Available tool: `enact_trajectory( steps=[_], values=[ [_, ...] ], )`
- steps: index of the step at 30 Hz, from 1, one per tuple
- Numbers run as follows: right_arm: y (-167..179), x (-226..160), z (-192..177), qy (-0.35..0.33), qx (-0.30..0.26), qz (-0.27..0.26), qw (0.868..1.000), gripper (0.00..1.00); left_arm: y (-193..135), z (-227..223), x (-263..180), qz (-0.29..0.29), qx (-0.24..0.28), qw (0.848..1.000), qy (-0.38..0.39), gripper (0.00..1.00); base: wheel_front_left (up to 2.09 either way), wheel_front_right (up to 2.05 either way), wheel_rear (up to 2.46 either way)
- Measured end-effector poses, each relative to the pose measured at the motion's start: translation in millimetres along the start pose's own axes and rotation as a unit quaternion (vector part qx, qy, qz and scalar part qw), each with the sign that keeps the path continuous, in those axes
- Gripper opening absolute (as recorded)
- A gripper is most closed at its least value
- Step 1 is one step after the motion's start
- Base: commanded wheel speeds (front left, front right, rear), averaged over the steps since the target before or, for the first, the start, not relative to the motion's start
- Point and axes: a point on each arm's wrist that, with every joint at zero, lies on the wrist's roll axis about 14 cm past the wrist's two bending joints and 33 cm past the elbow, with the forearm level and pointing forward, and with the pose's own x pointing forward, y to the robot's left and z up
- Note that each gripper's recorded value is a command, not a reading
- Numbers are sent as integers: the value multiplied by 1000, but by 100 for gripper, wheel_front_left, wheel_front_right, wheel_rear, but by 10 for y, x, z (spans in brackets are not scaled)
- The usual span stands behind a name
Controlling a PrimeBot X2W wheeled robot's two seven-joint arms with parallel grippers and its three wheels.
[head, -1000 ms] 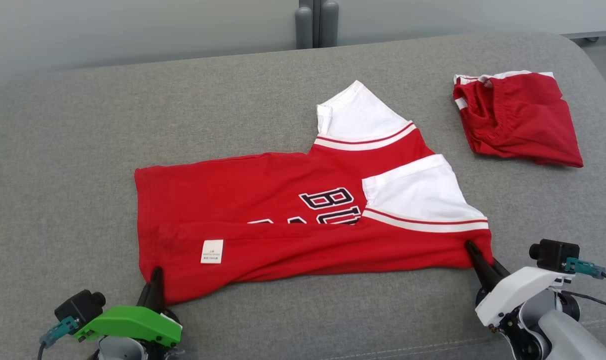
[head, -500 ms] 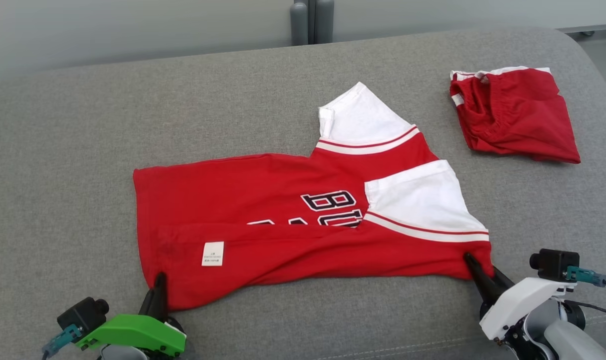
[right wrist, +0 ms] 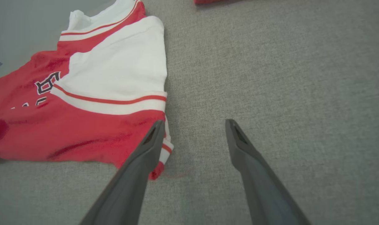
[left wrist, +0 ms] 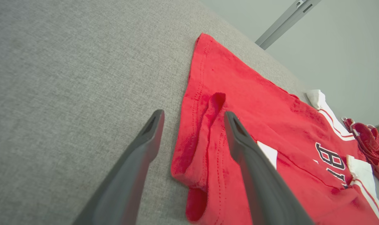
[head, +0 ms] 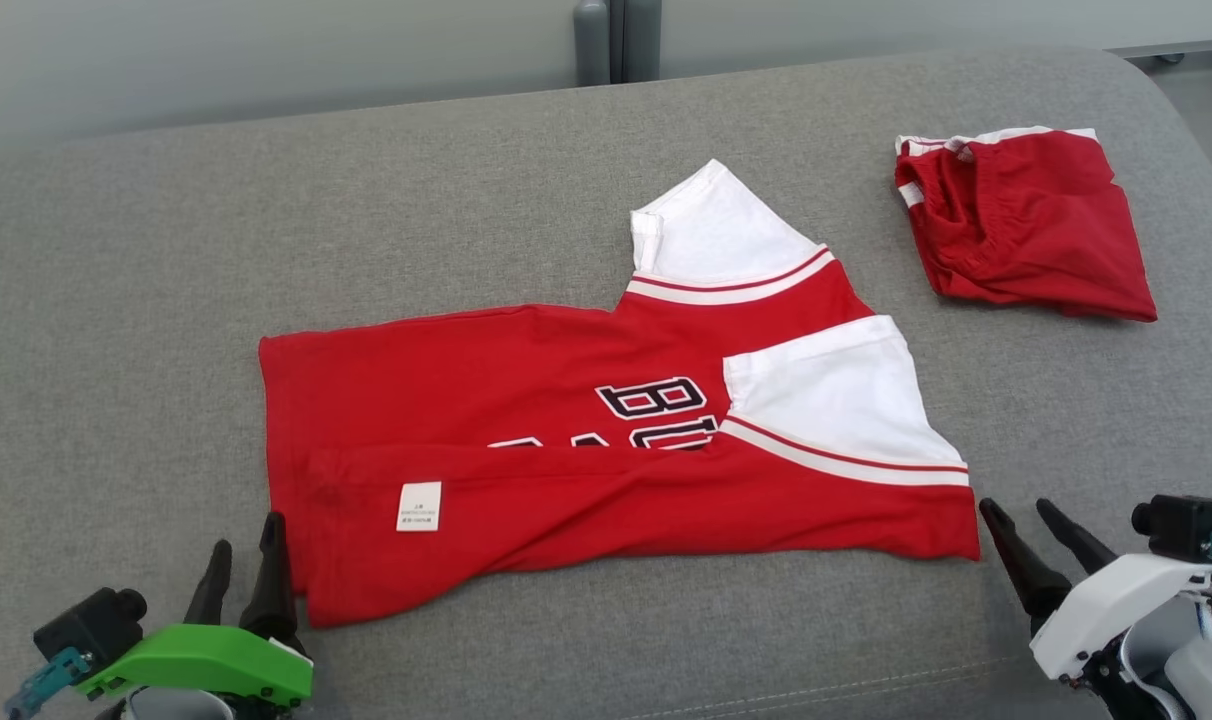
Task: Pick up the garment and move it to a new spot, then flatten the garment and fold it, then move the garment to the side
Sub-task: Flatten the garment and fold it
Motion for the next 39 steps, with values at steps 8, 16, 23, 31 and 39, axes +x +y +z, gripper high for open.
enact_trajectory(
  steps=[8, 16, 23, 31, 39],
  values=[
    [42, 158, 623, -66, -50, 22, 996, 100, -242, 241, 157, -39, 52, 998, -23, 100, 0, 0, 0],
    [261, 467, 1135, -88, -116, 61, 988, 100, -683, 485, 513, -80, 86, 993, -33, 100, 0, 0, 0],
    [556, 839, 1356, -69, -170, 101, 978, 100, -645, 450, 851, -53, 107, 993, 8, 100, 0, 0, 0],
    [778, 1195, 1235, -22, -199, 134, 971, 100, -346, 295, 1125, -6, 121, 991, 55, 100, 0, 0, 0],
    [829, 1414, 1179, 0, -221, 143, 965, 100, -226, 168, 1307, 14, 136, 987, 83, 100, 0, 0, 0]
  ],
)
